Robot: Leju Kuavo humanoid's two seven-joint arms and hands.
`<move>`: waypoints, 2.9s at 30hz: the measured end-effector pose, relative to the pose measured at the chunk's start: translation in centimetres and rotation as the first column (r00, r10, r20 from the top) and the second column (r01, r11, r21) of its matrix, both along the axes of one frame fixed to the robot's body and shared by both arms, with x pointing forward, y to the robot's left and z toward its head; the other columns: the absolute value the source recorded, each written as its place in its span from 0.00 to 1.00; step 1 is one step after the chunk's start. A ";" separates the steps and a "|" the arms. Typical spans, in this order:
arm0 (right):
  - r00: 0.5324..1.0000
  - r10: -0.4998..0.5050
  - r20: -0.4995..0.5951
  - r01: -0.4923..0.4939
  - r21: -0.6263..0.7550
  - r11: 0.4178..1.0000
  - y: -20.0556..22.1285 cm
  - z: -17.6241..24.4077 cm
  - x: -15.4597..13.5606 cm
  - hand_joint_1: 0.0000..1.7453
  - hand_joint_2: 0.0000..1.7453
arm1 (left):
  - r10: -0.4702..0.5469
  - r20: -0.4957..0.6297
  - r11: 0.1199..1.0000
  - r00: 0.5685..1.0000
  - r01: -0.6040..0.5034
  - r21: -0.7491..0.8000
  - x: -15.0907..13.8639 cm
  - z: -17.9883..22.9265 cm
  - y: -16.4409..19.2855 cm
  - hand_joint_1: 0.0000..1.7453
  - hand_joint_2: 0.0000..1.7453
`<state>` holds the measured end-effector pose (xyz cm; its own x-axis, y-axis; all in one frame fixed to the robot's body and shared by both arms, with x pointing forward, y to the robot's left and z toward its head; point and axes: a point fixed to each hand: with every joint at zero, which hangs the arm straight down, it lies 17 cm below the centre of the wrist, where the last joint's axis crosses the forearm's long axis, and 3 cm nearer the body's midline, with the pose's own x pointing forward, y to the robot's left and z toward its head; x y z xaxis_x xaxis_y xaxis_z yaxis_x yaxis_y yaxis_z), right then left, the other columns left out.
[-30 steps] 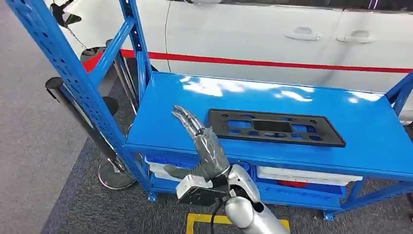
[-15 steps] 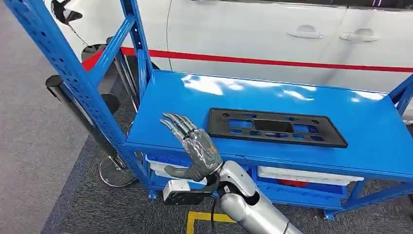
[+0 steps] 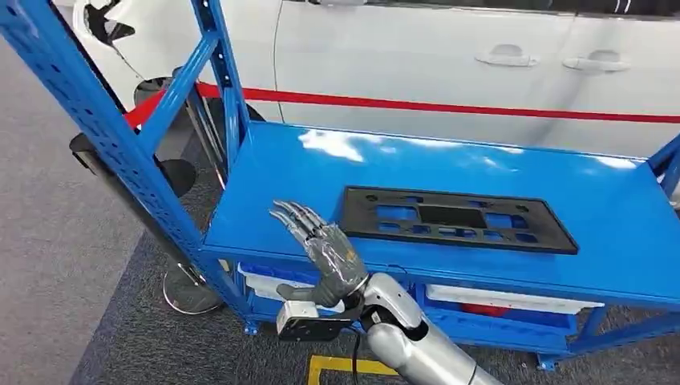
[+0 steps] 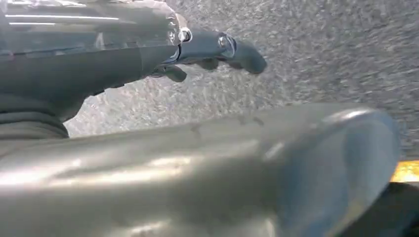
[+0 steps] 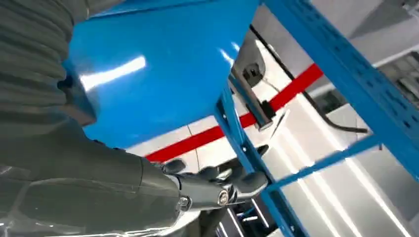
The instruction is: Take the parts from the cabinet and place them on the table.
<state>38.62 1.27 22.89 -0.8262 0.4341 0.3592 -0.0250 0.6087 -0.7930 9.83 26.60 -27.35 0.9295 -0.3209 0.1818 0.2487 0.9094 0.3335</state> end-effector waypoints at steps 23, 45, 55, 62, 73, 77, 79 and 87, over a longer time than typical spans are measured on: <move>0.917 -0.349 0.195 0.399 -0.495 0.772 -6.9 -9.7 9.6 0.00 1.00 | -0.021 0.000 1.000 1.000 0.021 -0.003 0.5 0.0 0.1 0.00 0.00; 0.892 -0.386 0.234 0.435 -0.673 0.598 -8.9 -11.1 13.7 0.00 1.00 | 0.000 0.014 1.000 1.000 0.000 0.004 0.8 0.1 0.6 0.00 0.00; 0.881 -0.433 0.193 0.423 -0.733 0.533 -9.2 -12.4 13.8 0.00 1.00 | 0.023 0.026 1.000 0.999 -0.023 0.015 0.7 0.1 1.4 0.00 0.00; 0.866 -0.460 0.196 0.437 -0.742 0.508 -9.7 -12.3 14.3 0.00 1.00 | 0.039 0.036 0.999 0.999 -0.040 0.030 1.0 0.2 2.0 0.00 0.00; 0.839 -0.502 0.210 0.453 -0.782 0.429 -11.4 -12.7 15.0 0.00 1.00 | 0.050 0.050 0.998 0.998 -0.051 0.034 1.3 0.3 2.2 0.00 0.00; 0.827 -0.524 0.203 0.452 -0.794 0.407 -12.0 -12.8 15.4 0.00 1.00 | 0.049 0.051 0.998 0.997 -0.051 0.032 1.4 0.3 2.1 0.00 0.00; 0.827 -0.526 0.201 0.450 -0.797 0.404 -12.0 -12.8 15.5 0.00 1.00 | 0.049 0.054 0.998 0.997 -0.051 0.035 1.6 0.3 2.3 0.00 0.00; 0.821 -0.537 0.191 0.437 -0.816 0.378 -12.6 -13.6 15.5 0.00 1.00 | 0.051 0.050 0.998 0.997 -0.053 0.041 1.4 0.3 2.7 0.00 0.00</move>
<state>54.10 -11.33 9.28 -0.3573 0.8788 -0.3164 -0.0449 -0.3545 -0.9340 11.19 29.29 -27.05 0.9354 -0.2808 0.2149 0.1841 0.9055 0.3822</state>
